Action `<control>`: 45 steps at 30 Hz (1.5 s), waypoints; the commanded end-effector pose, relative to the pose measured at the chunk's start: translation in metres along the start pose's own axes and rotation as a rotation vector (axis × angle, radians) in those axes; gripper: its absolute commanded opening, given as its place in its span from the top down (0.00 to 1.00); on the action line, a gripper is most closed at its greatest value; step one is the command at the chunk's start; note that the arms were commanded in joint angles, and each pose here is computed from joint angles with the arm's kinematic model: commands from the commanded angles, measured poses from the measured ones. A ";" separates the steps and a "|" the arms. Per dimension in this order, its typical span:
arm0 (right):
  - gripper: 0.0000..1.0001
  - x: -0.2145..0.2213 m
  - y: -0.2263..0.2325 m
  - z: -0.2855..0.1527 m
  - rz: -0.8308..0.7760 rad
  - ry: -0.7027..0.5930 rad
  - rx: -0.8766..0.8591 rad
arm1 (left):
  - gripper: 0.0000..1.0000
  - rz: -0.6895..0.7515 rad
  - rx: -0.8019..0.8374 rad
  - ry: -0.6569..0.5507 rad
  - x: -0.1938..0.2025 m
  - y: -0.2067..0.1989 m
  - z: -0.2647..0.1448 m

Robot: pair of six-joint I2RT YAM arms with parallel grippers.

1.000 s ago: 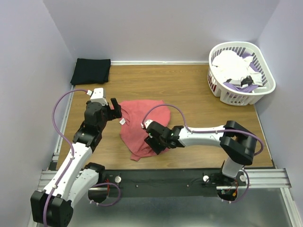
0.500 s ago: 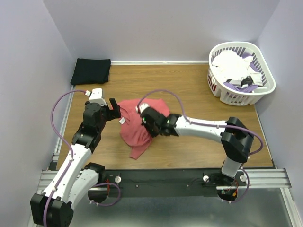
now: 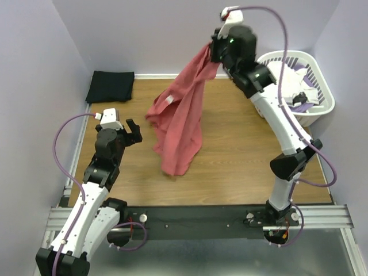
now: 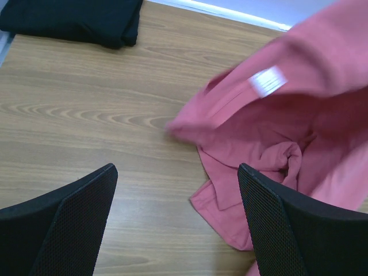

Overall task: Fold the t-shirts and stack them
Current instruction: Flatten the tshirt out

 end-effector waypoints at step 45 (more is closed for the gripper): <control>0.43 0.316 0.018 -0.069 0.382 0.620 -0.181 | 0.08 -0.123 -0.040 0.203 0.042 0.001 0.026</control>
Point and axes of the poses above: each gripper's point midway between its finger pads, its own z axis out along the fingers, its own y axis along the line the jaws close on, x = y × z, the point moved 3 cm from there along -z, back along the fingers, and after that the axes turned 3 degrees about -z, right-handed, at the moved point
